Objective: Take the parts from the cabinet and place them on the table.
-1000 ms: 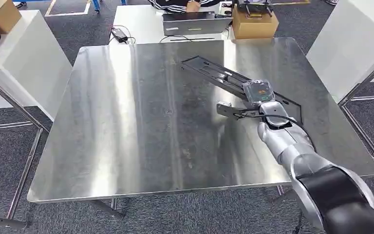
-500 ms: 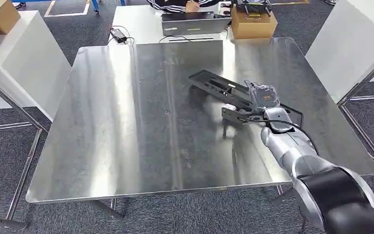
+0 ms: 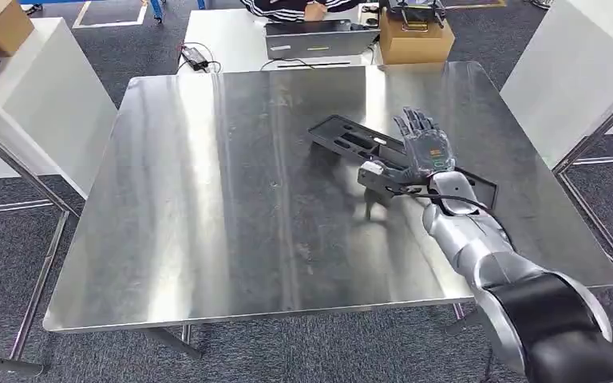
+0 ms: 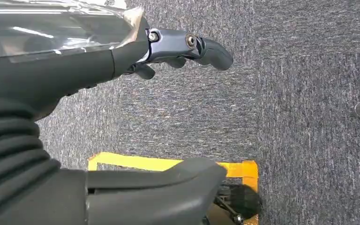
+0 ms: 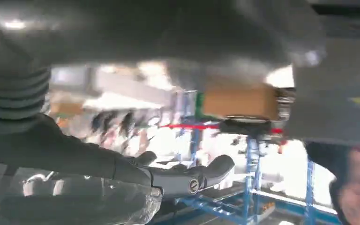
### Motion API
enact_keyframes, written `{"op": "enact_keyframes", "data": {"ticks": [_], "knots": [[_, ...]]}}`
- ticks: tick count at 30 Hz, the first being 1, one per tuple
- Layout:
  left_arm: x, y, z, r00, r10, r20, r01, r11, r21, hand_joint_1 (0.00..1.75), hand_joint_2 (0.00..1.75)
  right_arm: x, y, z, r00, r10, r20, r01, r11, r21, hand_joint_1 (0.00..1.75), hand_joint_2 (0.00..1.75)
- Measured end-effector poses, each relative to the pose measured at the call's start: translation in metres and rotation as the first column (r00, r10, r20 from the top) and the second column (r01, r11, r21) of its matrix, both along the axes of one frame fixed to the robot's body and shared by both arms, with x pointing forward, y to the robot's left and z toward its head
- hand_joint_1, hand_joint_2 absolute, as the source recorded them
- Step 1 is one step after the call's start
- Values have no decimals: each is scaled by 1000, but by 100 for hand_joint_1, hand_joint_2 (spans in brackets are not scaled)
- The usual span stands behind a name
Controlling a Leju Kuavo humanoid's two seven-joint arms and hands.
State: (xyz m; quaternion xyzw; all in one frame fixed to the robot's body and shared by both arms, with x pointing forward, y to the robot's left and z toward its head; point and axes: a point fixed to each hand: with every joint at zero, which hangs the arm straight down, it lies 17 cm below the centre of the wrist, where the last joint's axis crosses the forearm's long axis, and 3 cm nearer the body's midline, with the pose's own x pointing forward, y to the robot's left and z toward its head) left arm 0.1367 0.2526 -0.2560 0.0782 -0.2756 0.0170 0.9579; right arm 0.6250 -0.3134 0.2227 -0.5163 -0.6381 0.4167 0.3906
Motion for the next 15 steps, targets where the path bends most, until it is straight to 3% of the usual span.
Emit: {"op": "enact_keyframes", "data": {"ticks": [3,5,7,10,14,15], "knots": [[0,-1,0,1000,3,0,-3,1000,1,0,0,-1,31,19,989,147,34,-151,958,243,0,0],[0,0,0,1000,11,-1,-11,1000,4,0,0,-4,59,33,957,284,64,-278,825,492,0,0],[-1,2,0,1000,19,-2,-19,1000,9,0,0,-14,89,51,893,426,147,-393,576,717,0,0],[-2,4,0,1000,31,-5,-31,999,13,0,0,-42,121,90,768,548,331,-499,189,846,0,0],[-3,6,-1,999,39,-14,-38,999,21,0,0,-87,140,131,604,593,533,-560,-160,813,0,0],[-4,8,-1,999,41,-15,-41,999,28,0,0,-97,143,137,566,596,569,-562,-225,796,0,0]]}}
